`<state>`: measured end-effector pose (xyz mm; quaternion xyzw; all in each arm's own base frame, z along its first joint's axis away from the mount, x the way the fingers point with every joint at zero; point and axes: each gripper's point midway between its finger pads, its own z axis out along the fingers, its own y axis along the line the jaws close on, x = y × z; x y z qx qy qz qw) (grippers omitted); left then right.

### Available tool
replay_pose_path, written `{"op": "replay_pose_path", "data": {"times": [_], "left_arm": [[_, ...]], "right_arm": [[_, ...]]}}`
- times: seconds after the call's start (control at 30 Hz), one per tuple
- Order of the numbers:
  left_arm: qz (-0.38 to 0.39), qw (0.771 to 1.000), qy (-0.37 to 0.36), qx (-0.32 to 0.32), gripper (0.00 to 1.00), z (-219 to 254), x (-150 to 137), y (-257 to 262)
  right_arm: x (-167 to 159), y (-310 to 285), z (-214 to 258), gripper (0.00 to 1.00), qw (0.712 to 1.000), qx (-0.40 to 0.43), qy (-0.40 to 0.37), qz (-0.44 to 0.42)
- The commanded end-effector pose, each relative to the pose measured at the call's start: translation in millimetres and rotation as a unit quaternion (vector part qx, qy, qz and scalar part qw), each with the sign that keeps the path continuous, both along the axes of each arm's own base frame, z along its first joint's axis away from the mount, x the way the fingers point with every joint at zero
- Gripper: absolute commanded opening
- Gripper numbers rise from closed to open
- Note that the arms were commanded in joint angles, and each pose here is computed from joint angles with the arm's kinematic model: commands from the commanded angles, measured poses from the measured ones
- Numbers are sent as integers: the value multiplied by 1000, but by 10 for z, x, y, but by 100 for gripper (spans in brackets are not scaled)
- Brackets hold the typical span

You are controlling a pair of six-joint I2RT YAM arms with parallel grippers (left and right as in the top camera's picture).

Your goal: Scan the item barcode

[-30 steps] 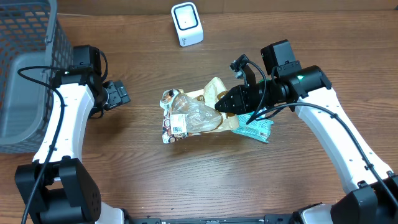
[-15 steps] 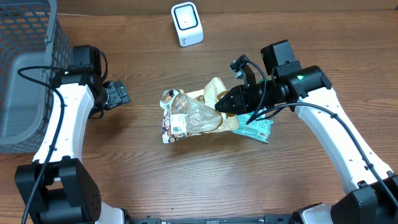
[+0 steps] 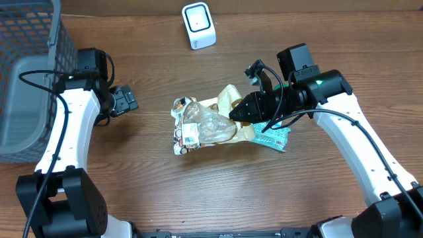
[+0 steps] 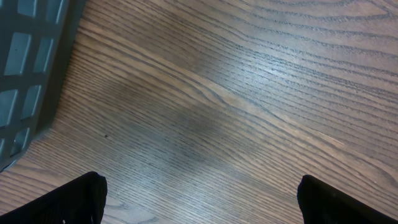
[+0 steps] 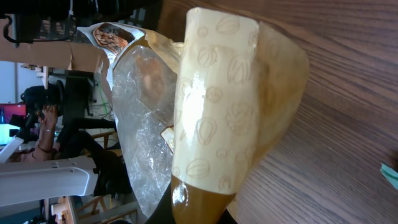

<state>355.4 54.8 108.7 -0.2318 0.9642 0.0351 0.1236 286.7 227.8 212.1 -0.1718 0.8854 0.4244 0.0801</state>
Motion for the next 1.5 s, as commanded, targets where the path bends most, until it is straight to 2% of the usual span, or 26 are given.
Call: {"op": "replay_pose_path", "data": {"times": [0.0, 0.57, 1.47], "left_arm": [[-11, 1000, -13, 4, 100, 93, 14, -2], [-12, 1000, -13, 3, 100, 93, 15, -6], [-11, 1000, -13, 4, 99, 93, 15, -5]], "right_arm": [[-19, -35, 56, 4, 1000, -5, -12, 0], [-101, -237, -156, 4, 996, -81, 16, -21], [-103, -239, -162, 4, 996, -82, 17, -21]]}}
